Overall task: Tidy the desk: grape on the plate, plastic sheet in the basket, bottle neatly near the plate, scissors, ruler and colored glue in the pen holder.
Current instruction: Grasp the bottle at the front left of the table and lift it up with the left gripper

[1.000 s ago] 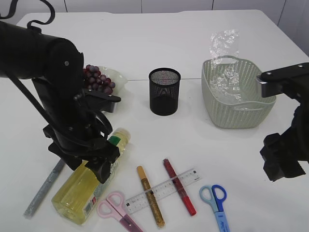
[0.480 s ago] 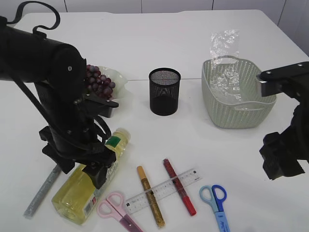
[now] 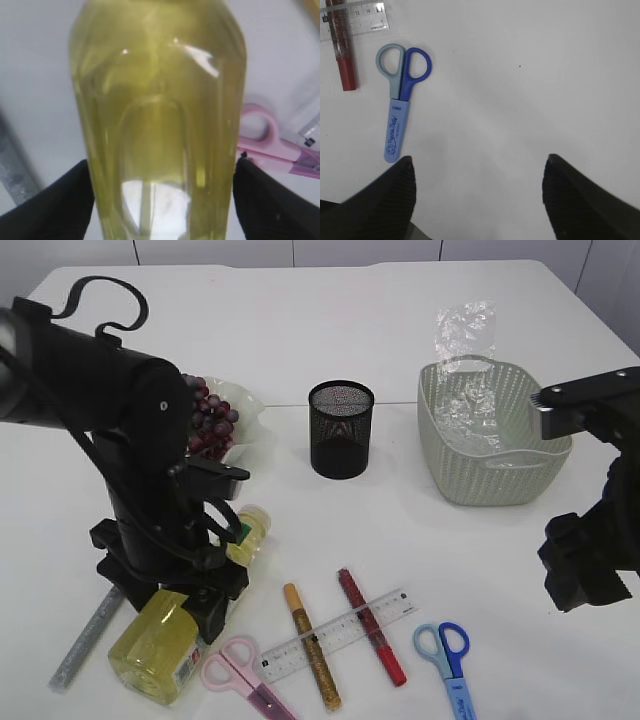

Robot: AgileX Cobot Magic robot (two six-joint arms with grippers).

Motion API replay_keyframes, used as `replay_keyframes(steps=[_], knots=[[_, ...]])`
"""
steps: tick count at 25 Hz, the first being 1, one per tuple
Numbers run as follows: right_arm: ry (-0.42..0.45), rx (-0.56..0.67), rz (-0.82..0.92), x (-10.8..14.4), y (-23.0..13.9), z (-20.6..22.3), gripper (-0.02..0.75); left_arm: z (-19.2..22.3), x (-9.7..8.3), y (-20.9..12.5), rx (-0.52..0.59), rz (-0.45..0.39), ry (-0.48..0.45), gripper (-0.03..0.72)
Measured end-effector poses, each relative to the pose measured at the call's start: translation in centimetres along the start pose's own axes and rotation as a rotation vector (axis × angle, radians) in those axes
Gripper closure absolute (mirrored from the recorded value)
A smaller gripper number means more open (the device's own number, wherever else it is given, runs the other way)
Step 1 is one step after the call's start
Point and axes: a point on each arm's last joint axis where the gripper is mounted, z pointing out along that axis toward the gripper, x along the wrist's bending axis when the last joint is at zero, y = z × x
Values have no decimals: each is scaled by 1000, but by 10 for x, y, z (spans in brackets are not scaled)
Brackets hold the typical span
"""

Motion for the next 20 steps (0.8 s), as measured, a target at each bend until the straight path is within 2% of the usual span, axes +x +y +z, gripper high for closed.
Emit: replay_keyframes(steps=[8, 14, 20], knots=[[-3, -1, -2, 0, 0, 0, 161, 4, 0, 5, -33, 1, 1, 92], [-4, -1, -2, 0, 0, 0, 160, 17, 1, 7, 2, 1, 14, 116], [-21, -4, -12, -2, 0, 0, 161, 17, 2, 7, 13, 6, 24, 232]])
